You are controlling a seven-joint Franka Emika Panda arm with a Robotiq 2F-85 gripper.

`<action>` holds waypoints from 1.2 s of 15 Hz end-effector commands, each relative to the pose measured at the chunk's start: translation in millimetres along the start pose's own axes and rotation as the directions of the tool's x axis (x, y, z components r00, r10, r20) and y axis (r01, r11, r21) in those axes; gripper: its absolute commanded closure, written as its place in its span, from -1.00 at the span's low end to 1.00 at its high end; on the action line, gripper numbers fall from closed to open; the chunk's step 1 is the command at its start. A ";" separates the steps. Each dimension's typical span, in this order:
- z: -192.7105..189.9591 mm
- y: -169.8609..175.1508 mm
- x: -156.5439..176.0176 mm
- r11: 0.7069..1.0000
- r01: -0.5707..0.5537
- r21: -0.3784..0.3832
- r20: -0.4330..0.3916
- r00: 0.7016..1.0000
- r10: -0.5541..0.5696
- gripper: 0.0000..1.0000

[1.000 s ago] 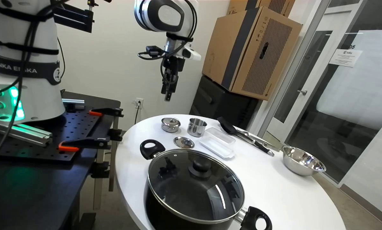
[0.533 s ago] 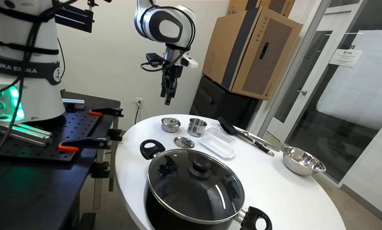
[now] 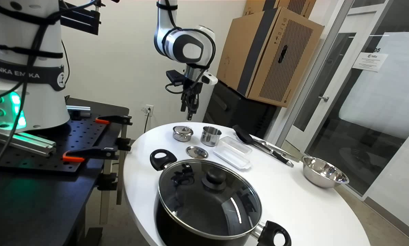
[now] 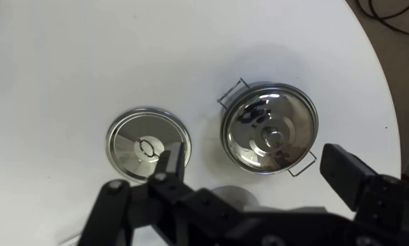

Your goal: Take the lid off the pot on the table

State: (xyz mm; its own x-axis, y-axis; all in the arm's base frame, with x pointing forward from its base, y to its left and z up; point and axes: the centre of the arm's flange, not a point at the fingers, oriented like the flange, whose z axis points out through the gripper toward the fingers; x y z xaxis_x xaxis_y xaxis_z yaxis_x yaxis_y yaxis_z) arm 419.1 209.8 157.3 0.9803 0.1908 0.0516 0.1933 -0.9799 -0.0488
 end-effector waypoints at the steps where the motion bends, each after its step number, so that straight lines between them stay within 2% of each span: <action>1: 45.5 -20.4 35.1 1.000 -0.002 -0.002 0.010 1.000 0.002 -1.00; 6: 73.5 -42.3 51.1 1.000 0.023 0.002 0.025 0.999 -0.023 -1.00; 9: 78.0 -52.5 52.3 0.999 0.036 0.005 0.024 0.999 -0.036 -1.00; 18: 50.9 -52.5 30.2 0.999 0.021 0.028 0.019 1.000 -0.022 -1.00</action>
State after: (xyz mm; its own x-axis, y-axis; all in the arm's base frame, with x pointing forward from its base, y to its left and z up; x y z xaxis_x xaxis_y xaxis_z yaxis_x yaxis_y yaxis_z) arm 451.3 276.8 95.0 0.9719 0.2332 0.0313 0.2349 -0.9694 -0.0716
